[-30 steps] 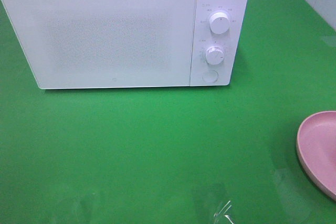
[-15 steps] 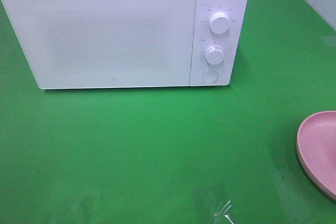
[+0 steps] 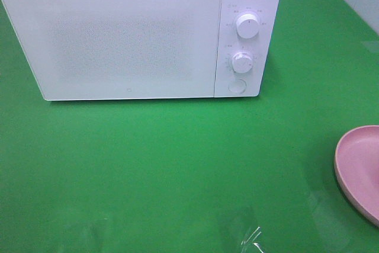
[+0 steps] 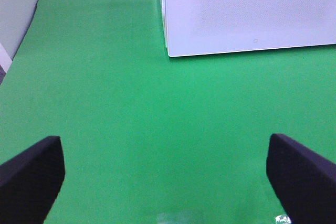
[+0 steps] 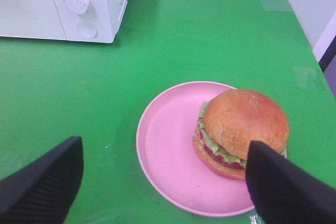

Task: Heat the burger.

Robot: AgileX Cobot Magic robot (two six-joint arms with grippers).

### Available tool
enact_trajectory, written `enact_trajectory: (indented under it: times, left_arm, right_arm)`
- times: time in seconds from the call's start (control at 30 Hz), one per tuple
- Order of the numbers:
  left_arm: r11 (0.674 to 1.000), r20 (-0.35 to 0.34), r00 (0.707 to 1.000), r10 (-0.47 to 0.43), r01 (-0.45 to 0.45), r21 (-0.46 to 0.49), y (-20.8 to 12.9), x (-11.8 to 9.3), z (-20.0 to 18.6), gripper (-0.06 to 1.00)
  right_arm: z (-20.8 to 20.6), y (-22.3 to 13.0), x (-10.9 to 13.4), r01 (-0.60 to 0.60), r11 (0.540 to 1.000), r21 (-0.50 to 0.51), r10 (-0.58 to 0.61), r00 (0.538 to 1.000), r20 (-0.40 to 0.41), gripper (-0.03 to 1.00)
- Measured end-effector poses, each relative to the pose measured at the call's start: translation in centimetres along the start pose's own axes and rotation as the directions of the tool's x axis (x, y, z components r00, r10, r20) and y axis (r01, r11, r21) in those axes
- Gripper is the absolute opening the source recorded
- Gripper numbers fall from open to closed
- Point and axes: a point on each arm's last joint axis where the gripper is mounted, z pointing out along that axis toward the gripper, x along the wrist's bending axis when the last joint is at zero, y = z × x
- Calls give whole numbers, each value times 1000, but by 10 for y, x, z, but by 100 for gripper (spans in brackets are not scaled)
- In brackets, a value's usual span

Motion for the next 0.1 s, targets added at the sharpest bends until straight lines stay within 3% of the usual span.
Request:
enact_trajectory:
  times: [0.1]
  left_arm:
    - [1000,0,1000,0,0,0,0,0,0,99]
  right_arm:
    - [0,0,0,0,1000,0,0,1000,0,75]
